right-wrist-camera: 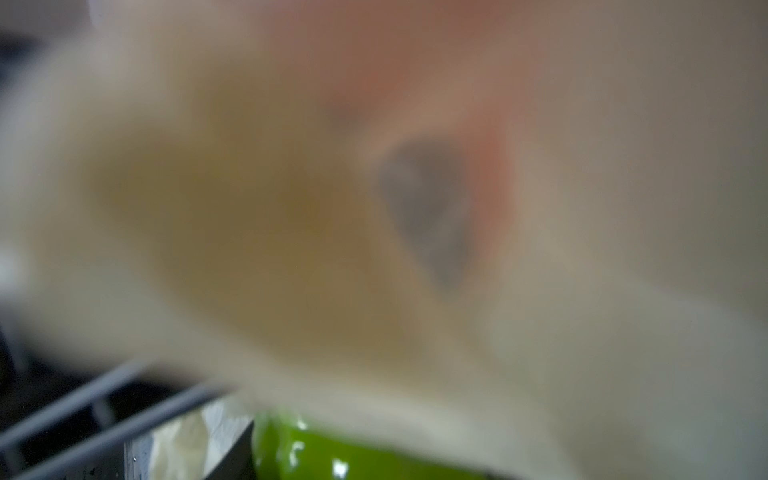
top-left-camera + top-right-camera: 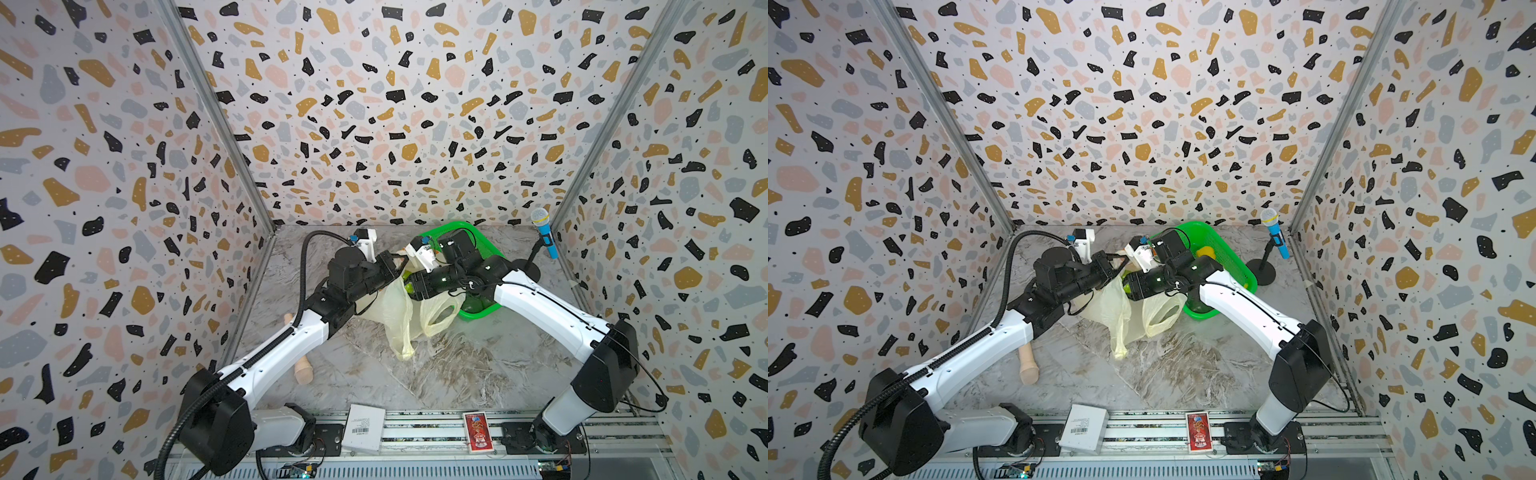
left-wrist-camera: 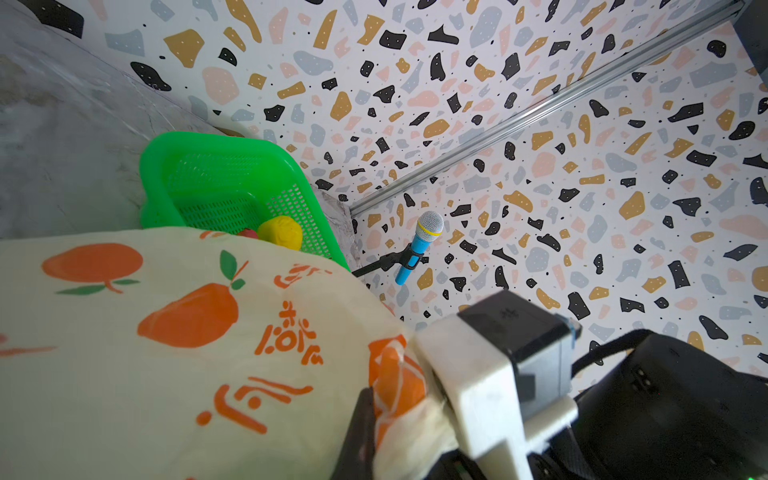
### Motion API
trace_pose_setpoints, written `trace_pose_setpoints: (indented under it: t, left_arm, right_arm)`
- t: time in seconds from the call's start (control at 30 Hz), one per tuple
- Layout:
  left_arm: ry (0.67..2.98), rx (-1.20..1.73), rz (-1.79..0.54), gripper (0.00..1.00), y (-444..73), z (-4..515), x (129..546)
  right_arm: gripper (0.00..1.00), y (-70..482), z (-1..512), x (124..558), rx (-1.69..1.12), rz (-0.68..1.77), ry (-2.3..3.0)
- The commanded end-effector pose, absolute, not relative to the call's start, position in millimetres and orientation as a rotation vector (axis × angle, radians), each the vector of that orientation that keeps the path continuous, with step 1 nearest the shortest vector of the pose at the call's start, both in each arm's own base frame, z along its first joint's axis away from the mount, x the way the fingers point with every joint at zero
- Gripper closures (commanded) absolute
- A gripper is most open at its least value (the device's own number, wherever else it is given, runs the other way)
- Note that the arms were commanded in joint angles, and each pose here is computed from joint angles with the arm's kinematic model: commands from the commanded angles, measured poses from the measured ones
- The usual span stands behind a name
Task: Place the fruits into the plastic bag
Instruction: 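Carry the green fruit with the right gripper into the bag the left holds open, then open the right gripper inside the bag and withdraw it, then move the right gripper back to the basket and grasp the dark avocado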
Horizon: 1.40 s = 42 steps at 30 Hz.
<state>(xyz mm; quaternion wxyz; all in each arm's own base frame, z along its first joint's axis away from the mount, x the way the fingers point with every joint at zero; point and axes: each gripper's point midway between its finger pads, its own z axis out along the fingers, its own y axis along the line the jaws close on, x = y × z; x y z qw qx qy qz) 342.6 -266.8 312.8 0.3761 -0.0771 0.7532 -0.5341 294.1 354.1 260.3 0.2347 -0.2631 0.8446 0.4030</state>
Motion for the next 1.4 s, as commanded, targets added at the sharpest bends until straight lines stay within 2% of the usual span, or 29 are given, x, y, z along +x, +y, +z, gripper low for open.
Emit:
trace_pose_setpoints:
  t: [0.0, 0.23, 0.43, 0.5, 0.6, 0.73, 0.77, 0.9, 1.03, 1.2, 1.37]
  left_arm:
    - [1.888, -0.155, -1.411, 1.00, -270, 329, 335]
    - [1.863, -0.214, -1.595, 1.00, -273, 328, 315]
    - [1.855, -0.302, -1.715, 1.00, -276, 301, 305]
    - [1.853, -0.346, -1.717, 1.00, -271, 289, 305]
    - [1.858, -0.403, -1.696, 1.00, -265, 271, 307]
    - [1.848, -0.473, -1.625, 1.00, -245, 259, 314]
    - [1.839, -0.496, -1.601, 1.00, -236, 257, 317]
    - [1.808, -0.573, -1.472, 1.00, -200, 254, 328]
    - [1.854, -0.583, -1.336, 1.00, -181, 241, 334]
    - [1.935, -0.589, -1.265, 1.00, -177, 218, 333]
    - [1.981, -0.554, -1.211, 1.00, -177, 208, 333]
  right_arm:
    - [0.65, 330, 292, 342, -0.490, 1.105, 2.247]
    - [0.64, 307, 295, 390, -0.376, 0.919, 2.294]
    - [0.63, 329, 270, 382, -0.490, 0.867, 2.385]
    - [0.59, 341, 261, 373, -0.549, 0.858, 2.402]
    - [0.49, 350, 250, 360, -0.610, 0.828, 2.433]
    - [0.22, 344, 249, 354, -0.632, 0.736, 2.441]
    - [0.17, 341, 252, 354, -0.635, 0.721, 2.432]
    - [0.09, 334, 268, 353, -0.654, 0.694, 2.391]
    - [0.09, 329, 289, 346, -0.677, 0.705, 2.341]
    - [0.10, 322, 366, 325, -0.729, 0.801, 2.055]
    - [0.10, 256, 420, 338, -0.442, 0.831, 1.898]
